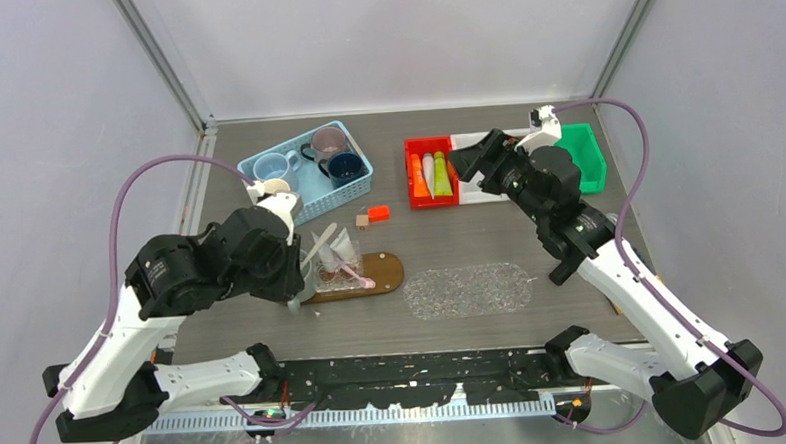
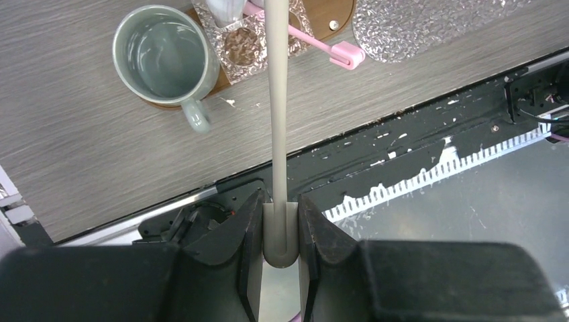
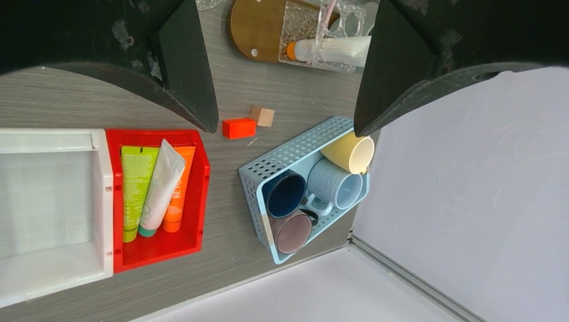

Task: Prepare toiletry sets of a toothbrush and toothpaste on the tray
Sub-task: Pick up the toothbrush from the storage box, then place the toothbrush in the toothpaste holder.

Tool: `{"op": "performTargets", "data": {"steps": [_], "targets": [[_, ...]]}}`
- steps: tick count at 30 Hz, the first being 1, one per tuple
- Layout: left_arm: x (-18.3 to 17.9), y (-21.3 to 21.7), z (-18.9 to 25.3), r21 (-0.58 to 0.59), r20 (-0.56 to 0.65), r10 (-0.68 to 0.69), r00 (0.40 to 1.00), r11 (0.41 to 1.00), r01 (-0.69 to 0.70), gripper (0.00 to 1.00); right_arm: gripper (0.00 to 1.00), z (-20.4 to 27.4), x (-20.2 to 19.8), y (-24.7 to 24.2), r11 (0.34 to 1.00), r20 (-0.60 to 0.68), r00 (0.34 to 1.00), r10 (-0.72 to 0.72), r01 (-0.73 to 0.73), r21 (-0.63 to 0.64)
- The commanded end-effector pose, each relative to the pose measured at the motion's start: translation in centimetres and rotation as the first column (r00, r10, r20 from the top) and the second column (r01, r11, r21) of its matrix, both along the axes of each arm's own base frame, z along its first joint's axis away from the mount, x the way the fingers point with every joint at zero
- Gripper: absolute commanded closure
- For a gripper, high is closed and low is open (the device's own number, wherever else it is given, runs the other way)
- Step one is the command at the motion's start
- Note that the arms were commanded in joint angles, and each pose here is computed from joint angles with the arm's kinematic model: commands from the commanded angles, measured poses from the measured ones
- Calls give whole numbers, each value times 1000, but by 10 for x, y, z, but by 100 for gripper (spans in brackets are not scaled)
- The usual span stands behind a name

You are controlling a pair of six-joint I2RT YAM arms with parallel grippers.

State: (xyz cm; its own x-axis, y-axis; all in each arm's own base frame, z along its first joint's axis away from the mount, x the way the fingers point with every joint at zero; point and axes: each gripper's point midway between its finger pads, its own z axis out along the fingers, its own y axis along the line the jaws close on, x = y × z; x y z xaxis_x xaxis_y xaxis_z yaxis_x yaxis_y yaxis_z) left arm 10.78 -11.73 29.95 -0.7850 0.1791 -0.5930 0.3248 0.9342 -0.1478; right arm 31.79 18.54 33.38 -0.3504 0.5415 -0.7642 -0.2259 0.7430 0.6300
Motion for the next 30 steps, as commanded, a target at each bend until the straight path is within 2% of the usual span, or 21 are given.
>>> {"op": "performTargets", "data": {"steps": [1, 9, 13, 15, 17, 23, 26, 30], "targets": [[-34, 35, -10, 99, -128, -6, 992, 995, 18, 100, 19, 2, 4, -1, 1000, 30, 999, -14, 15, -12], [-43, 28, -19, 93, -180, -76, 981, 991, 94, 100, 19, 0, 3, 5, 1000, 39, 999, 17, -17, -8], [-37, 13, -19, 40, -141, -136, 981, 989, 143, 100, 20, 9, -9, 33, 979, 116, 972, 203, -204, -4], [-31, 5, -14, 10, -105, -150, 983, 988, 152, 100, 21, 14, -21, 53, 941, 152, 929, 337, -339, -15], [-24, -3, -8, -18, -69, -160, 985, 987, 159, 100, 22, 14, -37, 73, 875, 164, 862, 480, -484, -18], [-8, -38, -1, -69, -23, -235, 972, 970, 233, 100, 28, -7, -47, 101, 756, 123, 749, 651, -655, -15], [3, -55, 7, -75, 4, -263, 965, 962, 262, 100, 29, -19, -59, 105, 681, 150, 666, 731, -725, -101], [20, -81, 17, -84, 51, -310, 949, 946, 313, 100, 28, -33, -61, 97, 641, 207, 609, 766, -695, -325]]}}
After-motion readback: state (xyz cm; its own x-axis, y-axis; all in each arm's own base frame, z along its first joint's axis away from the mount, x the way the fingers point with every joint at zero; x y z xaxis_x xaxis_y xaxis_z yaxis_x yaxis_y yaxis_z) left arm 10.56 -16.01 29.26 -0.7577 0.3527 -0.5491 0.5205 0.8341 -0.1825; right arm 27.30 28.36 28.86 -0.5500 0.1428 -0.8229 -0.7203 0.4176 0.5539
